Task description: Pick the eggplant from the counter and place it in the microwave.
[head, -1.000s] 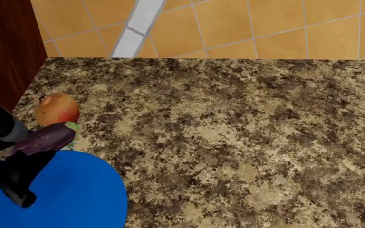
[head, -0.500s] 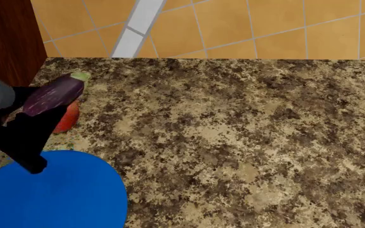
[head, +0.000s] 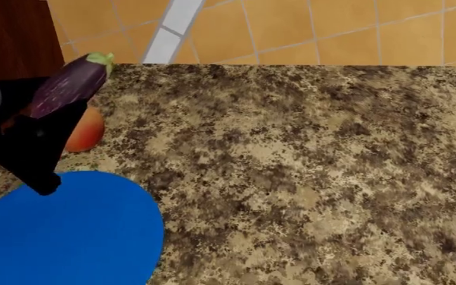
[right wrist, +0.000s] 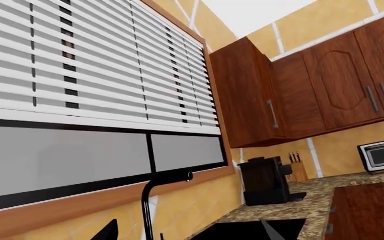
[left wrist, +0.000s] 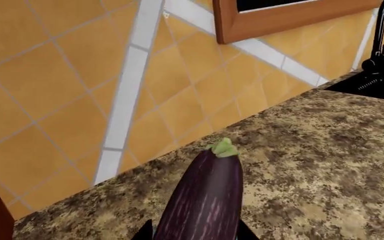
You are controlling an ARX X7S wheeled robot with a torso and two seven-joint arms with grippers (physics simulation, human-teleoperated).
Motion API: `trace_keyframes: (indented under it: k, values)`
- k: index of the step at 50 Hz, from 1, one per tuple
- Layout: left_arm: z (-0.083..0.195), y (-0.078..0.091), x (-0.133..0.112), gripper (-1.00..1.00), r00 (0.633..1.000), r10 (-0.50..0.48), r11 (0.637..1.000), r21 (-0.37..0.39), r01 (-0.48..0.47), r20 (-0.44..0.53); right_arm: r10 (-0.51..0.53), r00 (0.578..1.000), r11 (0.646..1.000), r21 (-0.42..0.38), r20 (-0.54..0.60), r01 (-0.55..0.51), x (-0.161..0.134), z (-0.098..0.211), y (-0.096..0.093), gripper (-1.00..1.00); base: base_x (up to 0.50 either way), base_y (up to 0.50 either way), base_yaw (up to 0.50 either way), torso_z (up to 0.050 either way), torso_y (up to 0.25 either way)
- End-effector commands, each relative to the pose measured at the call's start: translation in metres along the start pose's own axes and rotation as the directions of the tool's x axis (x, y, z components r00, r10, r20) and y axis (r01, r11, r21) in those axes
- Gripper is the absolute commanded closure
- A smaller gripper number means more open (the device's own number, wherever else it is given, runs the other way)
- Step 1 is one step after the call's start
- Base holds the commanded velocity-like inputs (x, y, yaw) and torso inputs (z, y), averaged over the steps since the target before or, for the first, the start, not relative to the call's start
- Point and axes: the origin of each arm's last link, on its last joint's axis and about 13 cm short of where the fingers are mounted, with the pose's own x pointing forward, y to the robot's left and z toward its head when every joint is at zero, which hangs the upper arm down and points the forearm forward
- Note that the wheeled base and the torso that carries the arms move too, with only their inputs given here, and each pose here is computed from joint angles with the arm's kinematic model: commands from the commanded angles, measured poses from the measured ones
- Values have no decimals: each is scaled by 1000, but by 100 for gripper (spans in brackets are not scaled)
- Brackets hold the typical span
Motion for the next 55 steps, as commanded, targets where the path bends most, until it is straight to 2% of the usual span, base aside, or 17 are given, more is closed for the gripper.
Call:
trace_keyframes:
  k: [1,44,55]
  values:
    - [2,-3,1,100,1000,-3,1000,-5,3,23,2,1000,1000,-7,-3,-2,0,0,0,-100,-484,0,0,0,0]
    - [-2,-4,0,100,999,-9,1000,-9,9,52,28,1000,1000,-9,-11,-28,-1,-1,5,-100,-485,0,0,0,0]
    - [0,-6,-1,100,995,-21,1000,-13,23,98,41,999,999,-16,-7,-41,-1,0,7,-100,0,0,0,0,0]
